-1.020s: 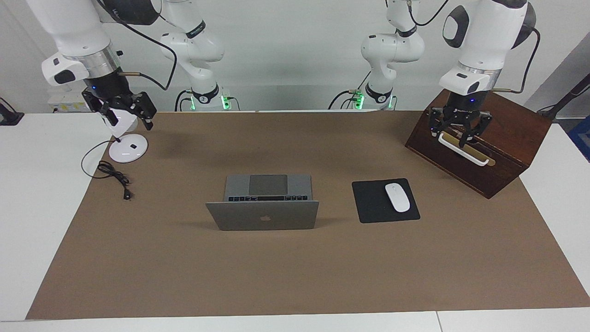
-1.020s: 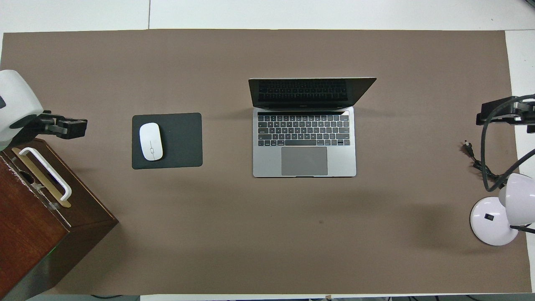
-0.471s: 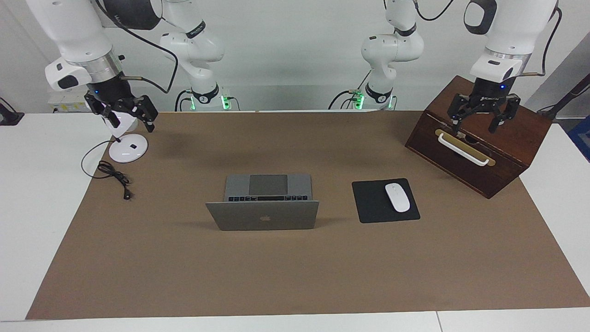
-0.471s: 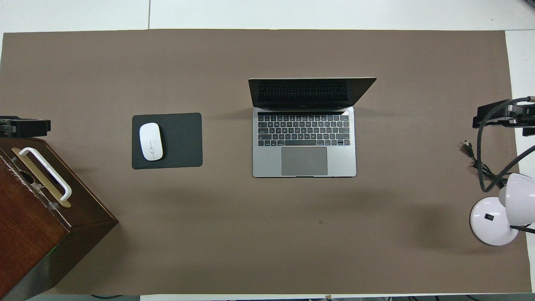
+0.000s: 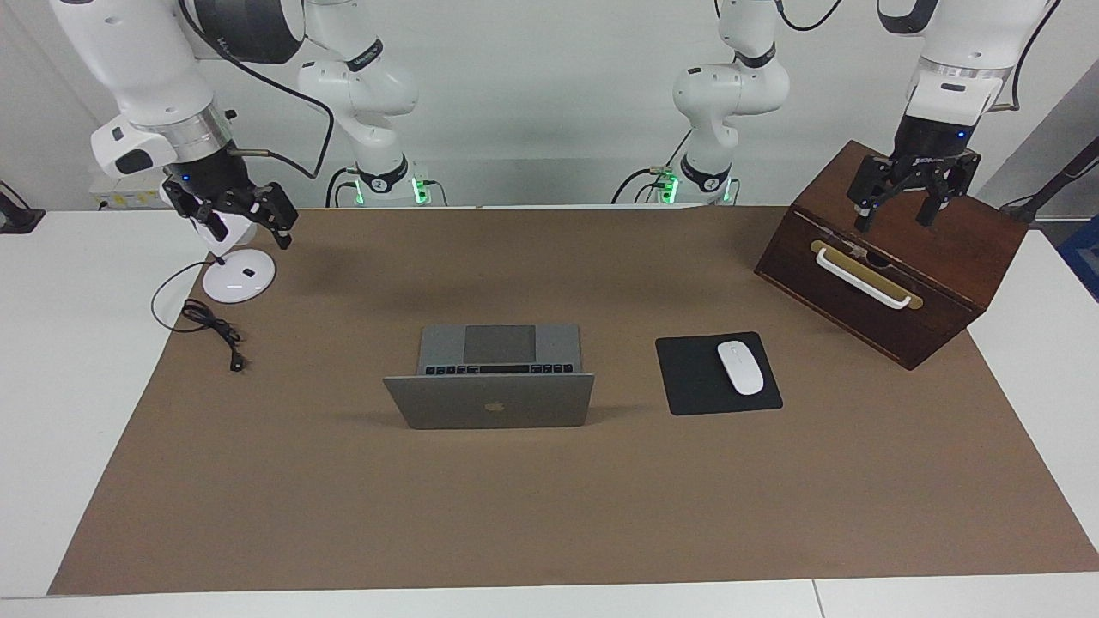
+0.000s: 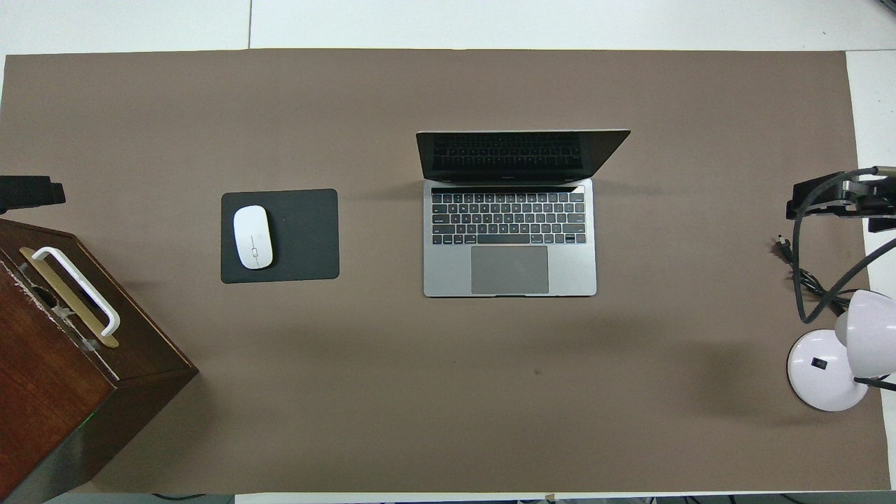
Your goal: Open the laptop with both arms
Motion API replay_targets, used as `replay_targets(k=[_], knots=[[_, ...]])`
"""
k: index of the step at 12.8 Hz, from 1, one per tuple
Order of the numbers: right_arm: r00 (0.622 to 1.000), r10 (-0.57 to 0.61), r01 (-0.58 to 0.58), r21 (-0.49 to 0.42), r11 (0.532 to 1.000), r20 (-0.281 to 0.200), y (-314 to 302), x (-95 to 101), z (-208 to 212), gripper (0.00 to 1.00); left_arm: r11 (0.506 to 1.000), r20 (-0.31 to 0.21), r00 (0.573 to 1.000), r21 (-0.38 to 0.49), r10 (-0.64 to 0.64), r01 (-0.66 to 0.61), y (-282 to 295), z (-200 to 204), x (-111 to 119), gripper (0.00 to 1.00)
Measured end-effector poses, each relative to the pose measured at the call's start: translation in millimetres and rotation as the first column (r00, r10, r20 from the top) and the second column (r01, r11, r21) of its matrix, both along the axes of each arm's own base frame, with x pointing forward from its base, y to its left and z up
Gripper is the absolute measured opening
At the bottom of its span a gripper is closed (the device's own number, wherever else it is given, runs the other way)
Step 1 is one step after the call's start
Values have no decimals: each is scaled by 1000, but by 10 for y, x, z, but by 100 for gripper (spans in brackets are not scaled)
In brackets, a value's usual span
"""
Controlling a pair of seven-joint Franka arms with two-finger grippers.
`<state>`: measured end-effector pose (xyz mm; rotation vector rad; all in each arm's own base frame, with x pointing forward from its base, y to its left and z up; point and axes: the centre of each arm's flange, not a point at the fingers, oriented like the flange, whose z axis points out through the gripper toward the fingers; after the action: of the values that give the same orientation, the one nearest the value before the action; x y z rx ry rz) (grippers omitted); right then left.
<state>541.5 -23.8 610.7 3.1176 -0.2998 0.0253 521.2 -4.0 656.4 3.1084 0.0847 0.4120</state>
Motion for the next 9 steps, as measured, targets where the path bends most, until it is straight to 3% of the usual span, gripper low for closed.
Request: replay_targets(k=[4, 9], knots=[[999, 32, -32, 0, 999, -6, -63, -4, -39, 100, 1000, -146, 989, 1, 4, -4, -10, 31, -82, 100], [995, 98, -98, -10, 995, 16, -96, 23, -41, 100, 1000, -189, 982, 2, 1, 0, -31, -41, -103, 100]])
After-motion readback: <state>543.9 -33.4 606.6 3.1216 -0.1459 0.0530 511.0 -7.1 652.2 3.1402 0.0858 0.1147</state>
